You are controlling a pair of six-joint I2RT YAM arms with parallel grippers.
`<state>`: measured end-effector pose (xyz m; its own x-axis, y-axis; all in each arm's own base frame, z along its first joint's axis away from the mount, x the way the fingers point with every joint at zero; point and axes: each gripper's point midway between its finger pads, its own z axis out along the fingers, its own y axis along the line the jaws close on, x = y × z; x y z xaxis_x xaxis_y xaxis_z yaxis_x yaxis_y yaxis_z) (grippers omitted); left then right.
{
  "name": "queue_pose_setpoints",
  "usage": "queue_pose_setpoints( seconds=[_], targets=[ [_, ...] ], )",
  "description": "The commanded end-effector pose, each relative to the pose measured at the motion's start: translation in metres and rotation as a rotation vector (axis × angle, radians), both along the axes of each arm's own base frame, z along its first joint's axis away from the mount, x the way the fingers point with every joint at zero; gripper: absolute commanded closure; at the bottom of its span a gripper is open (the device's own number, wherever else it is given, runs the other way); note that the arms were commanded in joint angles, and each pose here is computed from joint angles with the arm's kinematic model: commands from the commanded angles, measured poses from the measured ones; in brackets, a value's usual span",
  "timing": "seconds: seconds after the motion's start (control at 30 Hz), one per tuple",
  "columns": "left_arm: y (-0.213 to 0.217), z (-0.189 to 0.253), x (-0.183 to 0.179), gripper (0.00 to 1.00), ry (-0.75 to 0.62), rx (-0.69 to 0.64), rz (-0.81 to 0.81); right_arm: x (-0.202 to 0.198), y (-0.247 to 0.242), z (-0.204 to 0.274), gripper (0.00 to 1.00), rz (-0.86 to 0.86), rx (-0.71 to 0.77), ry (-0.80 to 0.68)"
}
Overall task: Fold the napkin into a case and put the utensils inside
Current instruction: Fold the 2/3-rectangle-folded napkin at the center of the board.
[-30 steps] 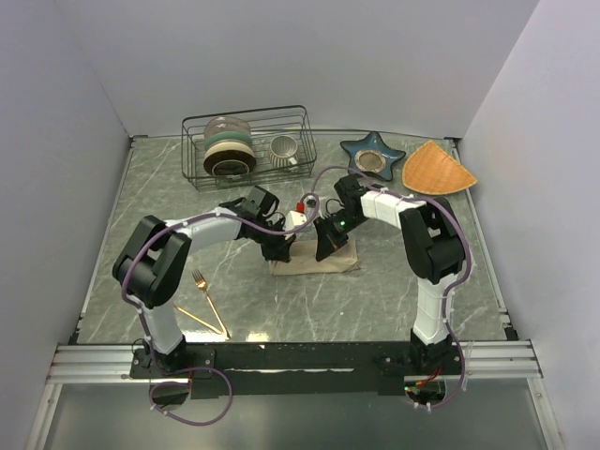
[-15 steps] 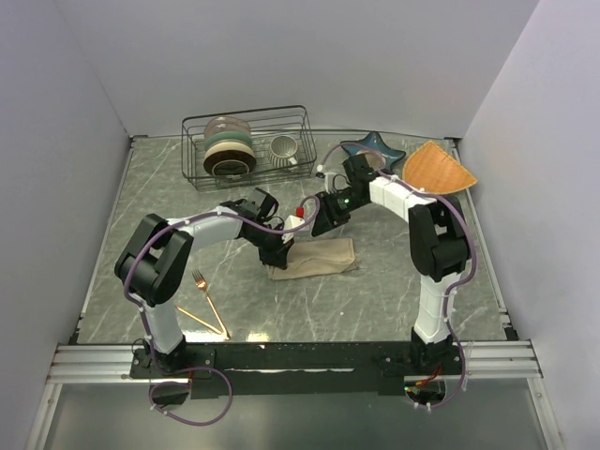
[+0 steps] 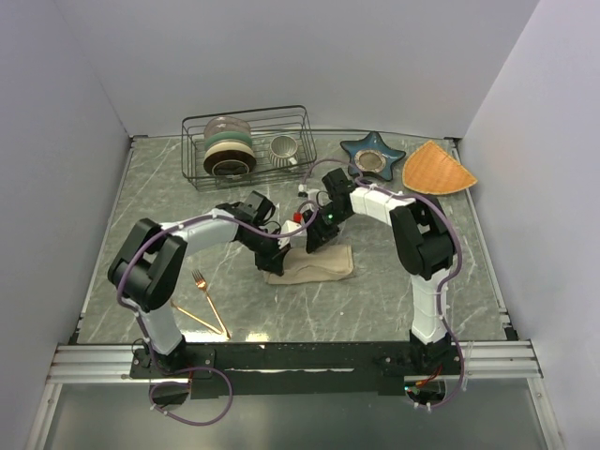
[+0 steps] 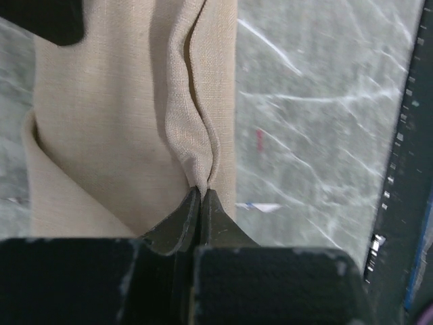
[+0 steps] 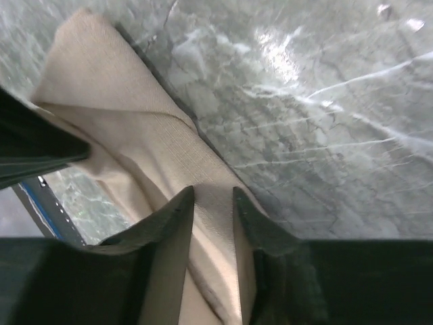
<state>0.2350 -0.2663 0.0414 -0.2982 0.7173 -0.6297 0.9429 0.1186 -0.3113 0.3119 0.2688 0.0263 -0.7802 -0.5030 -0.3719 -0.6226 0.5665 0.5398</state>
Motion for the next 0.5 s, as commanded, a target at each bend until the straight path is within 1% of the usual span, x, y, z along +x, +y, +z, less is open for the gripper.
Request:
queue_pose_setpoints(
  seconds=[0.0, 0.13, 0.23, 0.27, 0.47],
  targets=[
    [0.002, 0.029, -0.016, 0.99, -0.021, -0.074, -0.068, -0.024, -0.007, -0.008, 0.68, 0.026, -0.045, 0.036],
    [-0.001, 0.041, -0.019, 0.99, -0.011, -0.115, -0.069, -0.033, -0.009, -0.003, 0.71, 0.026, -0.039, 0.027],
    [-0.007, 0.047, -0.01, 0.99, -0.009, -0.144, -0.032, -0.037, -0.01, -0.006, 0.73, 0.033, -0.05, 0.017],
    [-0.01, 0.047, 0.001, 0.99, -0.022, -0.157, -0.011, -0.038, -0.01, -0.007, 0.73, 0.034, -0.053, 0.022],
    [-0.008, 0.039, 0.04, 0.99, 0.036, -0.171, 0.125, -0.039, -0.01, -0.01, 0.74, 0.037, -0.054, 0.03]
  ],
)
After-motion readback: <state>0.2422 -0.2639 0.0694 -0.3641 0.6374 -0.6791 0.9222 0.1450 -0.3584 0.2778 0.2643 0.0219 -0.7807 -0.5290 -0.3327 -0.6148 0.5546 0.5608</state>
